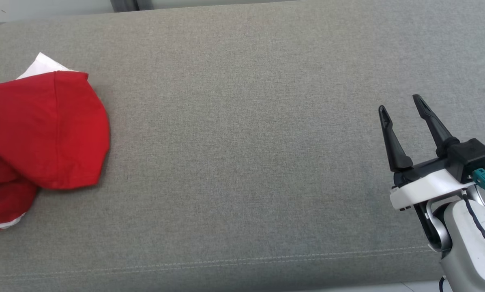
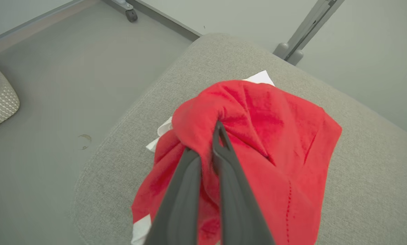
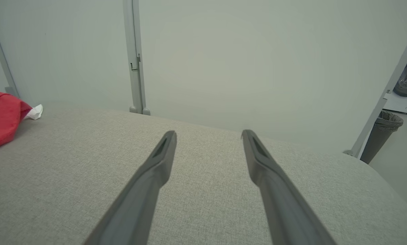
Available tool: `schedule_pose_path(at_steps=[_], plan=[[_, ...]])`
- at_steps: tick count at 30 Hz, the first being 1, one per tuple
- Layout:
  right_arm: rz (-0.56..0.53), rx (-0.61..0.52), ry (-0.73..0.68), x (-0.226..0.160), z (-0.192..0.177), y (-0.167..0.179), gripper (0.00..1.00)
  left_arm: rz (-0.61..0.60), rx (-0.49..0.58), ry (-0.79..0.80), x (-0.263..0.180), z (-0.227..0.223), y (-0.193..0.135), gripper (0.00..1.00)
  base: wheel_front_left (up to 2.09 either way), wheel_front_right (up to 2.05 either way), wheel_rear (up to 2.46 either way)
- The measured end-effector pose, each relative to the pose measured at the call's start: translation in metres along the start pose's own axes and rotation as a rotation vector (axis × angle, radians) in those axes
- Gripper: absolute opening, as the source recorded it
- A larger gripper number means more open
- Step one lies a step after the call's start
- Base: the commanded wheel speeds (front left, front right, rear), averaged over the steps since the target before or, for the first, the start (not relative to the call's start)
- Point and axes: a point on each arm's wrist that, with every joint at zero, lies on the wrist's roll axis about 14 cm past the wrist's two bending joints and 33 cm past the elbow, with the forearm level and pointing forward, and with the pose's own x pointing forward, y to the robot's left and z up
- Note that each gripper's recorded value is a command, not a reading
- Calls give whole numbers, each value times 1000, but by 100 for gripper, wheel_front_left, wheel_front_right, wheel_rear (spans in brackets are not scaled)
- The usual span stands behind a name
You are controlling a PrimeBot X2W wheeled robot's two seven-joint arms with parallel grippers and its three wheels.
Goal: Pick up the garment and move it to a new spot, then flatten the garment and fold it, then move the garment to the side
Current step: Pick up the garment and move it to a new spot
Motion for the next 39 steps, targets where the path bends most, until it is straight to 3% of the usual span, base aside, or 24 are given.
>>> schedule_pose_path(at_steps=[1,4,5,7,8,14,19,23,26,31,39], plan=[[3,-3,1,1,-1,1,100,19,-5,1,-1,-3,7,0,0,0,0],[14,-6,7,2,-3,4,100,66,-17,10,-1,-14,25,32,0,0,0],[18,-4,7,2,-4,5,100,75,-22,17,-2,-18,28,45,0,0,0],[21,-3,8,3,-4,7,100,79,-31,23,-2,-25,29,97,0,0,0],[22,-2,9,3,-4,7,100,79,-34,23,-2,-27,29,100,0,0,0],[26,3,6,4,-4,9,100,103,81,22,-6,-27,36,100,0,0,0],[28,5,3,5,-3,10,100,108,167,-72,-12,0,38,100,0,0,0],[30,10,5,7,-5,12,100,71,204,-147,-16,21,26,100,0,0,0],[32,17,9,8,-7,14,100,-22,207,-172,-14,24,-1,100,0,0,0],[43,32,19,9,-12,19,100,-166,153,-64,-6,-26,-49,100,0,0,0],[36,47,29,6,-15,20,100,-167,138,111,-2,-90,-49,100,0,0,0]])
